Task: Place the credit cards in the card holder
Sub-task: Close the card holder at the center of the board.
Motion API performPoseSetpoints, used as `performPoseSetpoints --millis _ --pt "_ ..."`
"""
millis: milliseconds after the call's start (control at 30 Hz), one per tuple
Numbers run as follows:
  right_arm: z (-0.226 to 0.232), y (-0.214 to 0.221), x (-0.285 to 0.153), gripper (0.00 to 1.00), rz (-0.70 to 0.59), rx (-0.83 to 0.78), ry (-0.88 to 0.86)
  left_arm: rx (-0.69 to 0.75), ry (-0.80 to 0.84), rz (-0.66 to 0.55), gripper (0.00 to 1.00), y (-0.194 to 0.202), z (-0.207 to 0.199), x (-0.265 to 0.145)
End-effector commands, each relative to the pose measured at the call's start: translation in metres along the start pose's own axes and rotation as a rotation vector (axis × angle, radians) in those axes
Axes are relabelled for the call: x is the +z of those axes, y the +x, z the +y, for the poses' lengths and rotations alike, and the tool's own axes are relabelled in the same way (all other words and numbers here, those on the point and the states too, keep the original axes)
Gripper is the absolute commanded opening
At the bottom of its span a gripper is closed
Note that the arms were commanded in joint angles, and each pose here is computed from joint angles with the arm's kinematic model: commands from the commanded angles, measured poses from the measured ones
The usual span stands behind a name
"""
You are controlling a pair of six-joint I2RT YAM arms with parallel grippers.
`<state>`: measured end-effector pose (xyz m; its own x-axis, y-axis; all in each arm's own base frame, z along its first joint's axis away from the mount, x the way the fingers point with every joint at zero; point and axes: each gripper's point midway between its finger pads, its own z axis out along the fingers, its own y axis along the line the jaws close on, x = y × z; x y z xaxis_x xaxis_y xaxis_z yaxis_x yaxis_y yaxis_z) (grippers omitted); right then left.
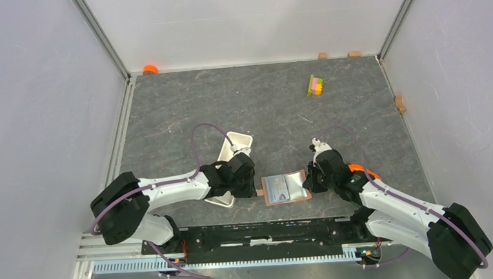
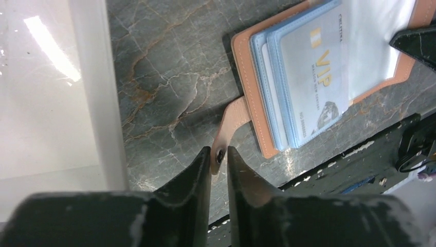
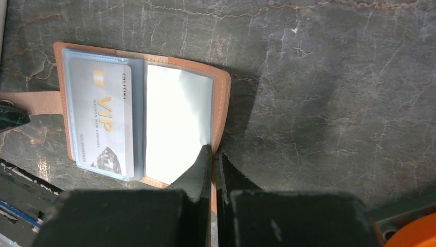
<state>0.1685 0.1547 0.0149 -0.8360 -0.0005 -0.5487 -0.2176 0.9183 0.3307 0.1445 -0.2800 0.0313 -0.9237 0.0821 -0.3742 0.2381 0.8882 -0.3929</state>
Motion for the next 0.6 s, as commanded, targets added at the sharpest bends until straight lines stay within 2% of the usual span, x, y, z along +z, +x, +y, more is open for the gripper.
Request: performPoseSetpoints --millis 0,67,200,333,567 --pt "-0.001 0.011 0.004 0.0 0.029 -0.018 -0.026 -0.019 0.008 -0.093 0.16 -0.019 -0.003 0.002" --pt "0.005 0.012 0.004 0.0 0.037 -0.025 -0.06 -0.006 0.026 -0.121 0.03 -0.026 -0.008 -0.003" --pt "0.018 0.019 0.007 0.0 0.057 -0.022 -0.142 0.024 0.09 -0.18 0.02 -0.043 -0.026 -0.023" --pt "0.036 0.019 0.009 0.01 0.055 -0.009 -0.229 0.045 0.144 -0.188 0.02 -0.05 -0.041 -0.041" --pt "0.061 0.014 0.011 0.22 0.048 -0.005 -0.306 0.062 0.316 -0.182 0.02 -0.055 -0.079 -0.058"
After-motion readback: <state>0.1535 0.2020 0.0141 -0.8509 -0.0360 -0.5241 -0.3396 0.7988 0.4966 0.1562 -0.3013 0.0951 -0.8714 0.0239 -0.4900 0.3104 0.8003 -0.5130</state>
